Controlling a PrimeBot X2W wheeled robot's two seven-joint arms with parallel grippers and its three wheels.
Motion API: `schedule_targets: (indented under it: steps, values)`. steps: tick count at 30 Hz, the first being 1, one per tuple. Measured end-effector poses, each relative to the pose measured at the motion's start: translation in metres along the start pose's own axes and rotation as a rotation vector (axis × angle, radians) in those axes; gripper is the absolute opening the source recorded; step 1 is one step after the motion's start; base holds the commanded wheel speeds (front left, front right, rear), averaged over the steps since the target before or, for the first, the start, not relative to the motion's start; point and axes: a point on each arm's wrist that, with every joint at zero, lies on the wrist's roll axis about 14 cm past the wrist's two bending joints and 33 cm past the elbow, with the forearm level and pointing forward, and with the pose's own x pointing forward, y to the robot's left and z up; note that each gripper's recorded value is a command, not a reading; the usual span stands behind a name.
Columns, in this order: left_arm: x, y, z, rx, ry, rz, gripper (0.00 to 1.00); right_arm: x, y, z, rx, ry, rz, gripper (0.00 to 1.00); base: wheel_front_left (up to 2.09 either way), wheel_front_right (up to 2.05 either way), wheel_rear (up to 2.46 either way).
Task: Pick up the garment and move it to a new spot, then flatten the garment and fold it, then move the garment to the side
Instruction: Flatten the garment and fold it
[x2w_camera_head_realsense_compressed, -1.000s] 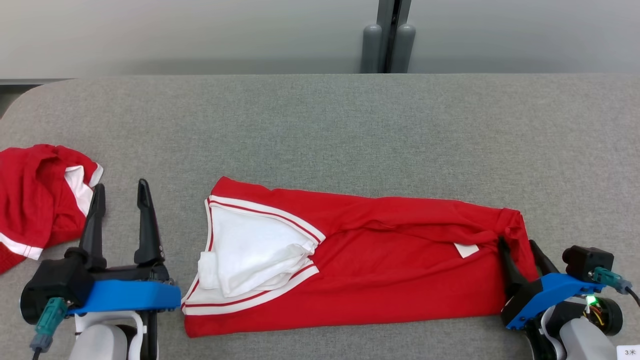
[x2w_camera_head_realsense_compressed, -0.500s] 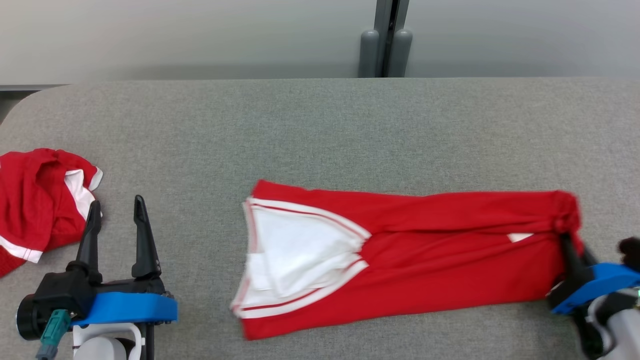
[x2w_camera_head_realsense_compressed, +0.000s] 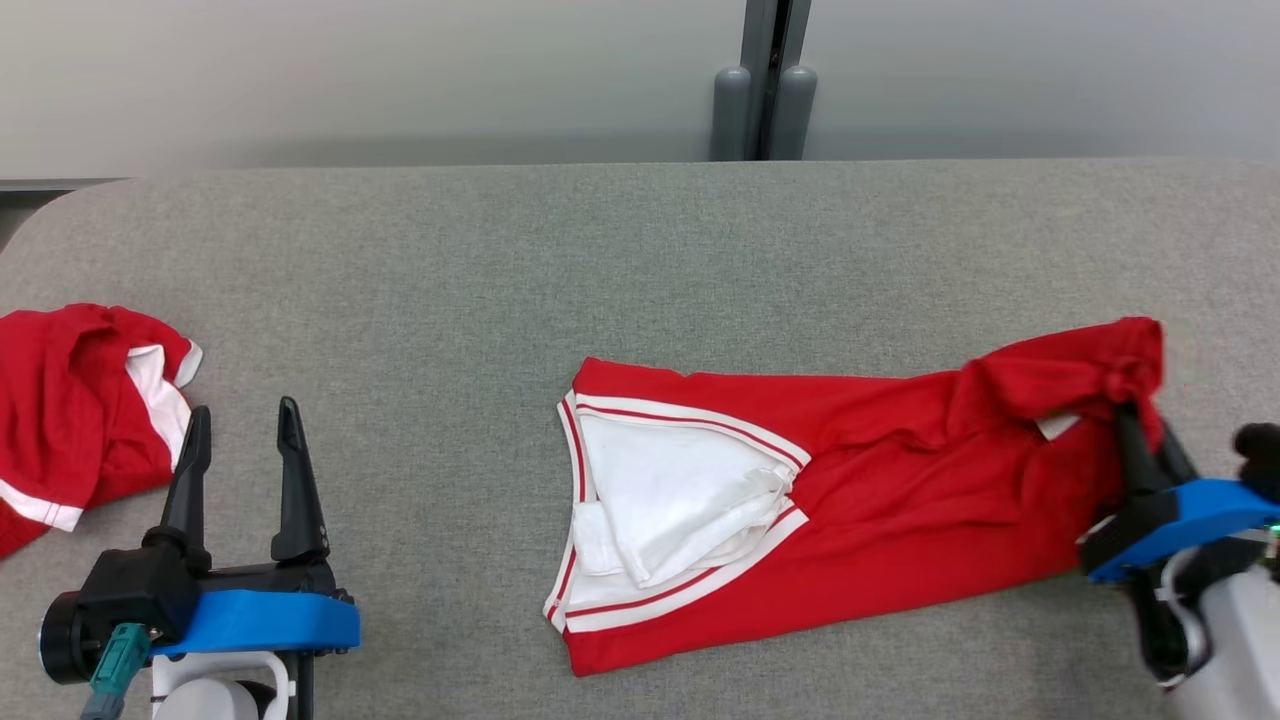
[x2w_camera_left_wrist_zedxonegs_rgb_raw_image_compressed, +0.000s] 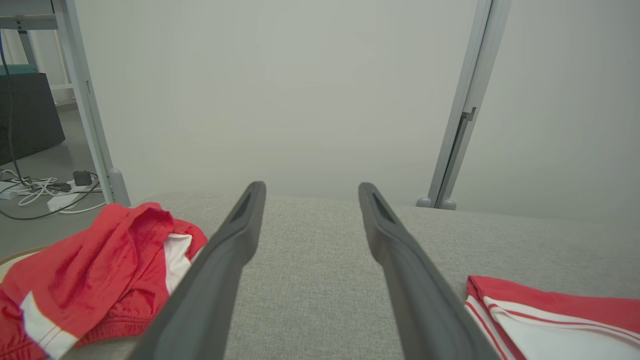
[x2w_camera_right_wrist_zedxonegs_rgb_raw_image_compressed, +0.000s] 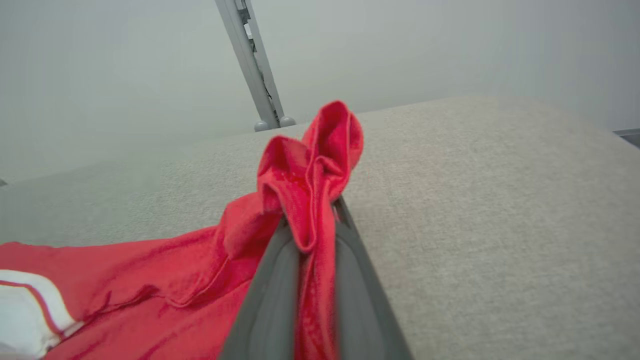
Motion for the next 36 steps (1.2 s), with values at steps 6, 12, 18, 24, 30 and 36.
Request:
schedule_targets:
  steps: [6,12,18,24,30,36]
  values:
    - [0.001,-0.003,-0.003,-0.004,0.008,-0.010,1.00,-0.001,0.063,0.001,0.044,-0.020,0.142,0.00,0.00,0.00,0.00]
    - [0.005,-0.007,-0.005,-0.005,0.013,-0.020,1.00,-0.004,0.126,0.002,0.078,-0.019,0.292,0.00,0.00,0.00,0.00]
    - [0.007,-0.010,-0.007,-0.007,0.015,-0.029,1.00,-0.009,0.172,-0.008,0.108,0.017,0.402,0.00,0.00,0.00,0.00]
    - [0.009,-0.010,-0.007,-0.007,0.015,-0.030,1.00,-0.014,0.215,-0.020,0.131,0.058,0.514,0.00,0.00,0.00,0.00]
    - [0.010,-0.008,-0.006,-0.010,0.013,-0.025,1.00,-0.026,0.260,-0.029,0.163,0.094,0.647,0.00,0.00,0.00,0.00]
    - [0.009,-0.007,-0.007,-0.010,0.019,-0.023,1.00,-0.031,0.287,-0.033,0.185,0.111,0.725,0.00,0.00,0.00,0.00]
